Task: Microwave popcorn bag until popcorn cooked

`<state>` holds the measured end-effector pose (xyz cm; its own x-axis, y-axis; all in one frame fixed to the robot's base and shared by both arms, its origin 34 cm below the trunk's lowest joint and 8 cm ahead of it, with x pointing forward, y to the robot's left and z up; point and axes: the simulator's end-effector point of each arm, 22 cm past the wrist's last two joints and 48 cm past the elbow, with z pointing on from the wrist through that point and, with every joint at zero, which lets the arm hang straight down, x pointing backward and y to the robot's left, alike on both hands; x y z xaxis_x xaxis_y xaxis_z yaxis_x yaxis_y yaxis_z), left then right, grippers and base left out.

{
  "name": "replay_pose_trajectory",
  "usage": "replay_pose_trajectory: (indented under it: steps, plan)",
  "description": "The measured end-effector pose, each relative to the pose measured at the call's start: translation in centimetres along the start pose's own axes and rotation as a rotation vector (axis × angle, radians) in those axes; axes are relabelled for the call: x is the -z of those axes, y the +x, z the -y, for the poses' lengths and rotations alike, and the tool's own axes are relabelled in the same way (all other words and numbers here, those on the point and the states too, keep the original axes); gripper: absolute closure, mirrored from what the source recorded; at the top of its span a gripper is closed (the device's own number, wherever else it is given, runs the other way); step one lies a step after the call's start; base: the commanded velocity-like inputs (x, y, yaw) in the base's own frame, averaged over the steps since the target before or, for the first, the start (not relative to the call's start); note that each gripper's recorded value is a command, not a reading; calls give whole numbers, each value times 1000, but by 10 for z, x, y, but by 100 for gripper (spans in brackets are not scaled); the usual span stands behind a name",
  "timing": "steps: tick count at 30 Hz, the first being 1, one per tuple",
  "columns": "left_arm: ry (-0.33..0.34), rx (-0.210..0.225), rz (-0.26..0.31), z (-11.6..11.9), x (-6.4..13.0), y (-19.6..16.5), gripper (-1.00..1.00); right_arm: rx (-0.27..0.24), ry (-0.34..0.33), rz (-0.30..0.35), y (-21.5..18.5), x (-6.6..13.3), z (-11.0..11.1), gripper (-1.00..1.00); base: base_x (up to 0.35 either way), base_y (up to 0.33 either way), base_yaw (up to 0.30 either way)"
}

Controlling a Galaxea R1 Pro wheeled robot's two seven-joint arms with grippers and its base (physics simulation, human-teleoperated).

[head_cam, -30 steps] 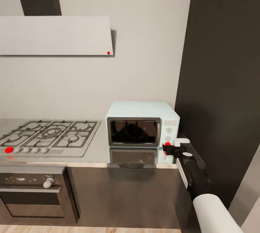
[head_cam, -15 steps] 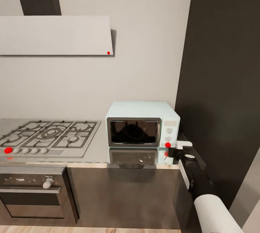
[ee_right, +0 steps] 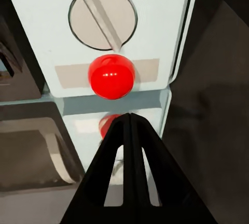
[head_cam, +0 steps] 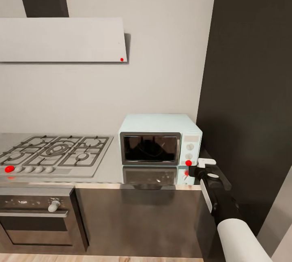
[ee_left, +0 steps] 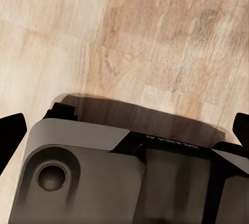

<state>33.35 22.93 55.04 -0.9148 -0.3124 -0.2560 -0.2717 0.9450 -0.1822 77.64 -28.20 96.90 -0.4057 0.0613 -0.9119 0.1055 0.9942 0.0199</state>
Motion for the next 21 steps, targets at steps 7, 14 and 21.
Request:
replay_pose_trajectory:
  steps: [7,14,21]
  plan:
    - [-3,1,0,-2,0,0,-100,-1,3,0,0,0,1,100,71,0,0]
    - [-3,0,0,-2,0,0,-100,-4,-1,-2,3,-1,-2,100,189,0,0]
    - [-3,2,0,-2,0,0,-100,0,-4,-34,22,-5,-3,100,186,0,0]
